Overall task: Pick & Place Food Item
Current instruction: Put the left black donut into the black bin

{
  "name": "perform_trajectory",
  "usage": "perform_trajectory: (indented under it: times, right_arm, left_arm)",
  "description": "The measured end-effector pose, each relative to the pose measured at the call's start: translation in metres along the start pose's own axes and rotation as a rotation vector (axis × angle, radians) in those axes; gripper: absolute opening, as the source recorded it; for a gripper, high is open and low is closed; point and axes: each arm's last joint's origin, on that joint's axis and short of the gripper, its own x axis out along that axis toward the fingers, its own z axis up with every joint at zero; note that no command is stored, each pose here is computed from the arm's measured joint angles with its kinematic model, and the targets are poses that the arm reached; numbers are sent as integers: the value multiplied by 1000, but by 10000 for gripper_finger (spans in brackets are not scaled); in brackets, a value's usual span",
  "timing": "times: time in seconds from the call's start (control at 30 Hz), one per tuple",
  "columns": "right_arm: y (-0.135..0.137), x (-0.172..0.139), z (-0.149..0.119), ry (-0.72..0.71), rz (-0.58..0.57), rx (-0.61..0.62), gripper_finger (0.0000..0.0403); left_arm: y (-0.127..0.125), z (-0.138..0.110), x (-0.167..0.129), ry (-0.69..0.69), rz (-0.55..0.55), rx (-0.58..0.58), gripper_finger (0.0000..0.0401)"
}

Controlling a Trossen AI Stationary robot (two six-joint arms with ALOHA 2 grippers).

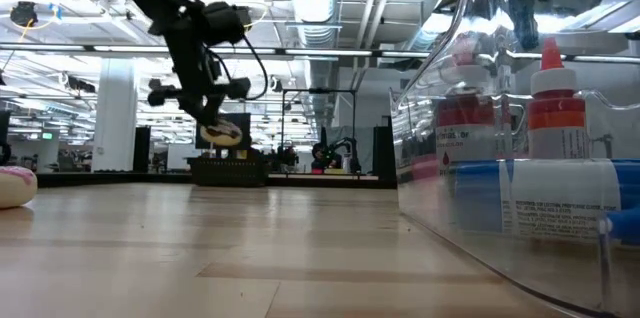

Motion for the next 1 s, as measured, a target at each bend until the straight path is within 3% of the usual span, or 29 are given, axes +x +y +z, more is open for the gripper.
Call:
perform_trajectory:
  times: [0.33,0.83,1.0]
  right_arm:
    - [-1,-9,3,17,34,6,118]
    - [-3,-12,2,56,43,-13,118]
    - [-3,-12,2,56,43,-16,118]
  left_arm:
    - [7,6,20,-37,79,-66,28]
    - [4,6,24,-69,89,-102,28]
    - [4,6,24,-69,89,-102,48]
